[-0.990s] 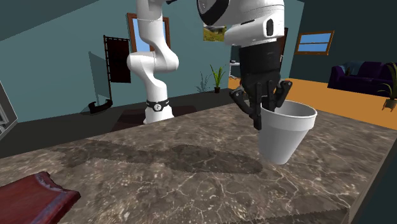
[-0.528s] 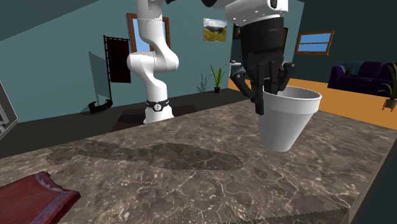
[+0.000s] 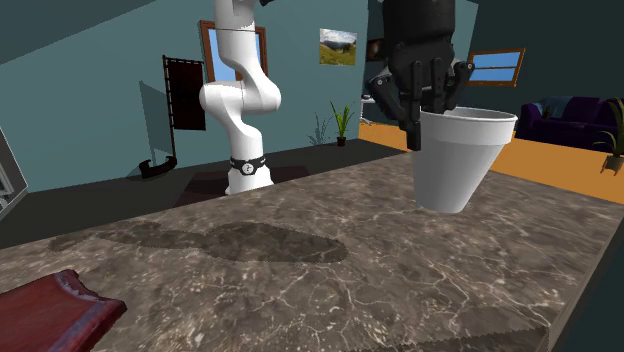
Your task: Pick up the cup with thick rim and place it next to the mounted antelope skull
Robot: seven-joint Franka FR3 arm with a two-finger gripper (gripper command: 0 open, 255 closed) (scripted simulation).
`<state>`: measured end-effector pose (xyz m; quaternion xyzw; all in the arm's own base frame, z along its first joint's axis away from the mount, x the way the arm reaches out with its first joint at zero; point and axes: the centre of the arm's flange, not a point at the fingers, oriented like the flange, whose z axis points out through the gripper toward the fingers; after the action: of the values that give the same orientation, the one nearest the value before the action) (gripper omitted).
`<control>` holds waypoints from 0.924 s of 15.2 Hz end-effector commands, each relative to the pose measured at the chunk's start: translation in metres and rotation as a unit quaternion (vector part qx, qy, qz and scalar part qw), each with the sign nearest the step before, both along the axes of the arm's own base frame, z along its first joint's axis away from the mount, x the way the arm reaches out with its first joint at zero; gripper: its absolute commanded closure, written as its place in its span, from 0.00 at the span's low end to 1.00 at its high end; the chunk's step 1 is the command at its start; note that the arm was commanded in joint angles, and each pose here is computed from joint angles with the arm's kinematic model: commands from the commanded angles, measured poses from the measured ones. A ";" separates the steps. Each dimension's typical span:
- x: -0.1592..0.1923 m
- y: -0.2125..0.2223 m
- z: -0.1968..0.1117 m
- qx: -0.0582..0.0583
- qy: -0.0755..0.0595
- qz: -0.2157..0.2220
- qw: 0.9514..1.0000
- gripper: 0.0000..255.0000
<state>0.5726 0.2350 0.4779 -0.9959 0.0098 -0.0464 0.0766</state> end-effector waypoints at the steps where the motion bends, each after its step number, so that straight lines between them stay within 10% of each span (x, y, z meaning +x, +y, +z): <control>1: 0.000 -0.001 0.011 0.000 0.000 0.000 1.000 1.00; 14: 0.000 -0.001 0.079 0.000 0.000 0.000 1.000 1.00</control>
<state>0.5728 0.2354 0.5512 -0.9959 0.0098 -0.0463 0.0766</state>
